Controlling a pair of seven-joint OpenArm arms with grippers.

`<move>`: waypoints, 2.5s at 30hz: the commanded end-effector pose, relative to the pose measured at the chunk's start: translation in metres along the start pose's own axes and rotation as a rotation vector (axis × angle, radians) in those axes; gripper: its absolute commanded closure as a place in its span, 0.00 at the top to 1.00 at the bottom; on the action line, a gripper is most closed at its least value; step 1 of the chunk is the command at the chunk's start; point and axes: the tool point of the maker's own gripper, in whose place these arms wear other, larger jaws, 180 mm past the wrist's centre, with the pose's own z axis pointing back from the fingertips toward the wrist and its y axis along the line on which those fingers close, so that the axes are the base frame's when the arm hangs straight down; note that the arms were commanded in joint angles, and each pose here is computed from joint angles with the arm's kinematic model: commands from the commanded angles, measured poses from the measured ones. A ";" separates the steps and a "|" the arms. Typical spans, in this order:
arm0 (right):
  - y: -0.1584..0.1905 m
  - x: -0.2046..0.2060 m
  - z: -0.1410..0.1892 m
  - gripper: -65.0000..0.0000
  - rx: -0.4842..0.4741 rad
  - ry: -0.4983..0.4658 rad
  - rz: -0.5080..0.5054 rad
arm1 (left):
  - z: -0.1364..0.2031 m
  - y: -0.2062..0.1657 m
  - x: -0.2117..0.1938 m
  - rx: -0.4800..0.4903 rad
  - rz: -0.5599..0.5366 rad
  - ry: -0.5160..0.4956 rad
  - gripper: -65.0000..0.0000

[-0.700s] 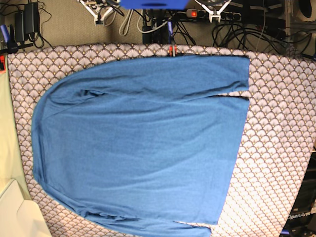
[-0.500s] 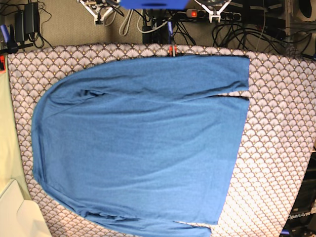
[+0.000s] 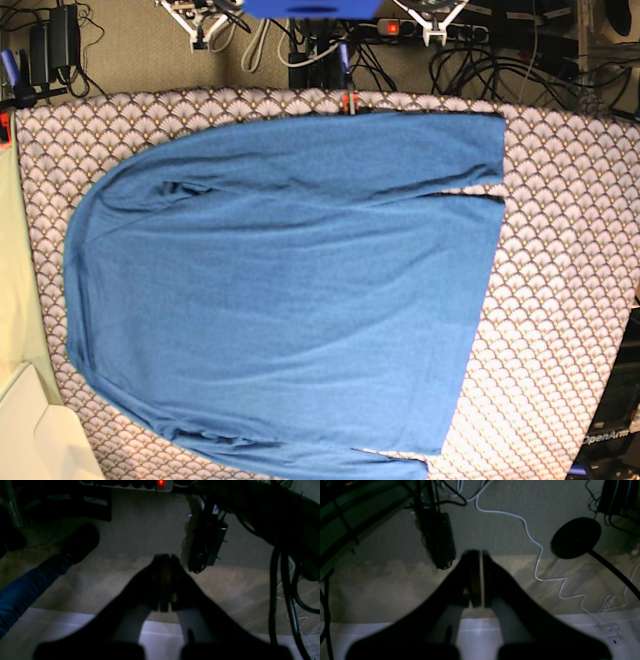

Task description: Fold the T-shirt properly

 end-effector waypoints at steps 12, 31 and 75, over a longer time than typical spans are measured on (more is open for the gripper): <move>-0.013 -0.021 0.013 0.00 -0.013 -0.064 0.024 | 0.013 0.003 -0.020 -0.008 -0.016 -0.059 0.00; -0.032 -0.041 0.084 0.00 -0.022 -0.254 0.125 | 0.074 0.007 -0.041 -0.033 -0.035 -0.220 0.00; -0.040 0.078 0.303 0.33 -0.069 -0.826 0.147 | 0.284 0.005 0.088 -0.063 -0.068 -0.794 0.48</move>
